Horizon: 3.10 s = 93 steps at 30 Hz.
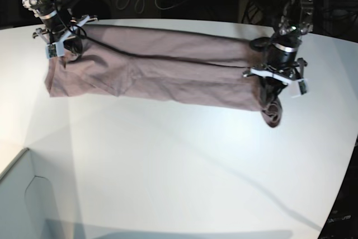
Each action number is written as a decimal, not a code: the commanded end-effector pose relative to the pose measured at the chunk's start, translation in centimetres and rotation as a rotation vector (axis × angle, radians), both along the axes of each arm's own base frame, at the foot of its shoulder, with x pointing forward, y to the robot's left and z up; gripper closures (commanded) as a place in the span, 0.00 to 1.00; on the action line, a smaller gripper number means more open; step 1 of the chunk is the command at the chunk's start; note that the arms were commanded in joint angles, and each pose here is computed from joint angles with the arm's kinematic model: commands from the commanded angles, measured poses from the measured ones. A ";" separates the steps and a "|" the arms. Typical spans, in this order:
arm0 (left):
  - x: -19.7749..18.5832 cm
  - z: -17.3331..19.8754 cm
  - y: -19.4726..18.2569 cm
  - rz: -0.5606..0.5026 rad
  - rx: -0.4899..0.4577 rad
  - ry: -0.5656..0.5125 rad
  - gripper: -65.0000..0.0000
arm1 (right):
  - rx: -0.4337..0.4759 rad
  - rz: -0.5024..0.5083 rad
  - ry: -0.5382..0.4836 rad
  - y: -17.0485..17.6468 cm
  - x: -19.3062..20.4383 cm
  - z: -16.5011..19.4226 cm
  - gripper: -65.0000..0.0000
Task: Layout the t-shirt on the table in an organized manner, then fold the t-shirt properly
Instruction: 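Carry the strip end with the left gripper toward the right gripper, then lower the strip end onto the shirt and open the left gripper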
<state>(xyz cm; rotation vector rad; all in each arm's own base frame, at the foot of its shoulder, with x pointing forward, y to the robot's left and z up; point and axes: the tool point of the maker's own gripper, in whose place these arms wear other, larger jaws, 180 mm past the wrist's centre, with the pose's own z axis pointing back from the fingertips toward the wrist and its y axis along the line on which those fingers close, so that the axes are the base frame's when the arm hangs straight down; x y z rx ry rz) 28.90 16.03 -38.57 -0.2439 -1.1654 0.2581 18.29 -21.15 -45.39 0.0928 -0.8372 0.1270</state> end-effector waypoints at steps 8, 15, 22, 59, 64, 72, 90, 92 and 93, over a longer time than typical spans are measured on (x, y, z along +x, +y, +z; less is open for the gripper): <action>-1.6 -1.1 -14.1 -0.304 -0.003 -0.003 1.00 | 0.000 0.004 -0.040 -0.3 0.6 1.0 1.00; -2.4 -1.7 -19.2 -0.404 0.006 0.003 1.00 | 0.000 0.004 -0.040 -0.3 0.6 1.0 1.00; -3.3 -1.0 -23.1 -0.522 0.003 -0.023 1.00 | -0.001 0.004 -0.038 -0.3 0.6 0.9 1.00; -5.1 0.6 -24.9 -0.732 0.081 -0.100 0.41 | -0.017 0.016 -0.073 -0.3 1.3 2.2 1.00; -5.4 -1.3 -23.9 -0.735 0.114 -0.056 0.42 | -0.030 0.023 -0.100 -0.2 1.8 3.2 1.00; -6.7 -3.6 -25.9 -0.755 0.089 0.017 0.42 | -0.032 0.022 -0.100 -0.3 1.7 3.2 1.00; -8.8 -1.4 -29.5 -0.970 0.129 -0.090 0.42 | -0.037 -0.053 -0.116 -1.6 1.3 3.8 0.80; -7.6 -0.7 -28.1 -0.936 0.139 -0.110 0.42 | -0.039 -0.053 -0.120 -1.7 1.4 3.9 0.67; -6.8 -0.5 -27.0 -0.912 0.153 -0.117 0.42 | -0.041 -0.056 -0.120 -1.7 1.4 3.9 0.61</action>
